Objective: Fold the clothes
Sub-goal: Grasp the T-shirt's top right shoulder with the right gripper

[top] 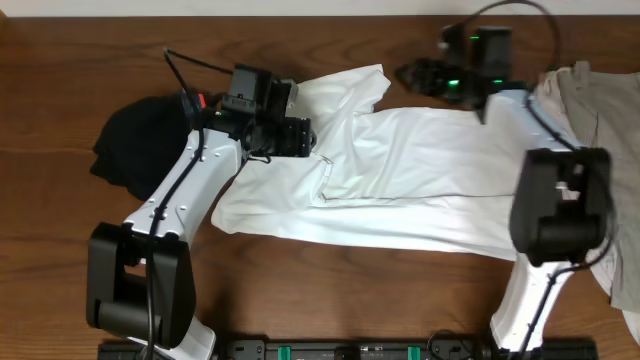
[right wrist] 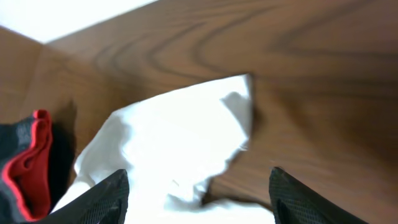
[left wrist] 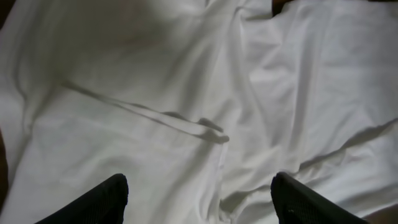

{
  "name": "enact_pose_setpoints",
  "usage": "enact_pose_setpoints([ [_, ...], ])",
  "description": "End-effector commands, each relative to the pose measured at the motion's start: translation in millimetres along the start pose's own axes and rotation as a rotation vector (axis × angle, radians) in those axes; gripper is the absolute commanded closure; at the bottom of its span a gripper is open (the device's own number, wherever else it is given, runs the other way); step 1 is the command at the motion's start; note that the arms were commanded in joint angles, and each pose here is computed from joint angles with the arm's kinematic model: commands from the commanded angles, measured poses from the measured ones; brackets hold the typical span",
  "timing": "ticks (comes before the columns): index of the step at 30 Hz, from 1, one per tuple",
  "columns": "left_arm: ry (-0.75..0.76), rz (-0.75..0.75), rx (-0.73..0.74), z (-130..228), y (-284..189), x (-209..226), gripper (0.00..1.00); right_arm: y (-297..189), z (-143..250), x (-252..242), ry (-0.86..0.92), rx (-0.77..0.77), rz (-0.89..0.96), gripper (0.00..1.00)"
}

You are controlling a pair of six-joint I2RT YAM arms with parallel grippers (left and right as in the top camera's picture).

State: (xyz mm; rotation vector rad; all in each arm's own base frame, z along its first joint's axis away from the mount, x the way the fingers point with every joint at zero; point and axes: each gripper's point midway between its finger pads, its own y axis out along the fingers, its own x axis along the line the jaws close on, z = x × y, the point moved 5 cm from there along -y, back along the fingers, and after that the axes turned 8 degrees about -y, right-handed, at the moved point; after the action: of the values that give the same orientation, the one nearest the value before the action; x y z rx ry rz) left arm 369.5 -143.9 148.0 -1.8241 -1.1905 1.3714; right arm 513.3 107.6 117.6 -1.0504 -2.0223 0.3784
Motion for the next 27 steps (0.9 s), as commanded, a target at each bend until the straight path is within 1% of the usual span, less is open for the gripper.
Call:
enact_pose_setpoints([
  [1,-0.008,0.007,-0.01,-4,-12,-4,0.24,23,8,-6,0.046,-0.002,0.079,0.3],
  [3,-0.01,0.005,-0.004,-2,-12,-4,0.24,31,13,-3,0.052,0.008,0.074,0.3],
  [5,0.019,0.012,-0.024,-6,-11,-6,0.21,32,16,-6,0.055,0.015,0.108,0.28],
  [9,0.045,0.019,-0.052,-12,-11,-7,0.2,22,3,-14,0.059,-0.015,0.107,0.28],
  [14,0.032,0.01,-0.016,-5,-11,-5,0.2,24,5,-15,0.075,-0.007,0.118,0.27],
  [20,0.016,-0.005,0.025,3,-11,-2,0.19,46,22,-10,0.064,0.023,0.157,0.27],
  [25,0.004,-0.015,0.056,10,-11,0,0.19,67,34,-14,0.133,0.019,0.169,0.34],
  [27,0.0,-0.018,0.064,11,-11,1,0.19,72,37,-18,0.169,0.009,0.166,0.39],
])
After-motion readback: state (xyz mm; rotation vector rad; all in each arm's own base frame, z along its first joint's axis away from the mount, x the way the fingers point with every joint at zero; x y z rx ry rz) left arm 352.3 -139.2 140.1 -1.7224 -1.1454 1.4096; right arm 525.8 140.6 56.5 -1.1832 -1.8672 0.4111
